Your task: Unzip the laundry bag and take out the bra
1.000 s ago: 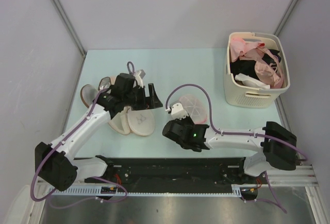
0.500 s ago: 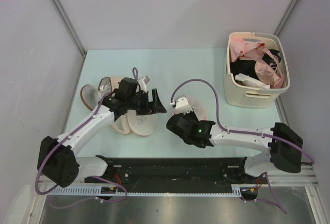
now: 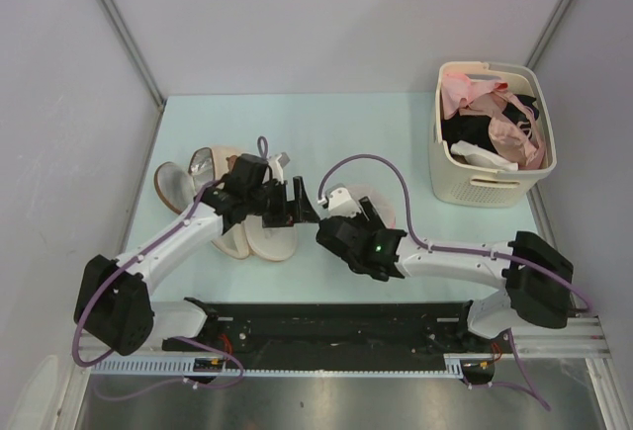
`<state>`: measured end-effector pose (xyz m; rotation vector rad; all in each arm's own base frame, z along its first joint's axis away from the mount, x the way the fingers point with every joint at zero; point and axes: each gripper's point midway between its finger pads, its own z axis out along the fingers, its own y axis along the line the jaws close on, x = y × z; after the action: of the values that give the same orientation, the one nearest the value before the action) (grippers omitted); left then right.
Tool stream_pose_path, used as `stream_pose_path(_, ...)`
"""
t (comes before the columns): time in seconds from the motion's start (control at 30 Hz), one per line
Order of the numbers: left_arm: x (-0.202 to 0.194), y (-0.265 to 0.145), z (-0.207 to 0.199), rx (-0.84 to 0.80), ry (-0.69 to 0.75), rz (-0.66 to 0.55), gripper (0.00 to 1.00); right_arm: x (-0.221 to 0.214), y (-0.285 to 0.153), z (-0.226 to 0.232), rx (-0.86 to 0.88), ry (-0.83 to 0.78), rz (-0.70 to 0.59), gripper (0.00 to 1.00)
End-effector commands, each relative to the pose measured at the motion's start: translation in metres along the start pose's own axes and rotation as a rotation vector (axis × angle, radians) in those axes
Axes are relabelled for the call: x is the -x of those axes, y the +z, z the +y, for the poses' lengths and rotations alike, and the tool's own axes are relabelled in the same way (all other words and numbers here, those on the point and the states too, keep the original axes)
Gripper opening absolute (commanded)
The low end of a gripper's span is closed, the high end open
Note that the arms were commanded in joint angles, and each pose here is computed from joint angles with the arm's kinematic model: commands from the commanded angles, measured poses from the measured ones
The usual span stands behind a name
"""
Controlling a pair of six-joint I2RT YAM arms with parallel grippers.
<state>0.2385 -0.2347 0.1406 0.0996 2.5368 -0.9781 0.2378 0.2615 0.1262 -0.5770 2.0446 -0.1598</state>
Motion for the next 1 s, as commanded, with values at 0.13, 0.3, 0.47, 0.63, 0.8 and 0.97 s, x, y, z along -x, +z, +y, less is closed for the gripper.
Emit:
stream_pose_path(0.13, 0.0, -0.005, -0.013, -0.059, 0.019, -0.011, 0.91, 0.009, 0.023, -0.021, -0.084, 0.058, 0.007, 0.76)
stream_pose_path(0.3, 0.0, -0.004, -0.014, -0.072, 0.014, -0.012, 0.91, 0.015, 0.018, -0.032, -0.112, 0.071, -0.012, 0.57)
stream_pose_path(0.47, -0.004, -0.001, -0.015, -0.087, 0.002, 0.0, 0.91, 0.031, 0.003, -0.048, -0.139, 0.122, -0.072, 0.21)
stream_pose_path(0.63, -0.008, 0.006, -0.027, -0.12, 0.009, 0.015, 0.91, 0.032, 0.002, -0.065, -0.172, 0.151, -0.076, 0.0)
stream_pose_path(0.8, -0.013, 0.018, -0.048, -0.148, 0.036, 0.048, 0.9, 0.034, -0.001, -0.073, -0.167, 0.175, -0.079, 0.0)
stream_pose_path(0.97, 0.001, 0.028, -0.072, -0.155, 0.048, 0.028, 0.91, 0.028, 0.0, -0.098, -0.203, 0.24, -0.066, 0.0)
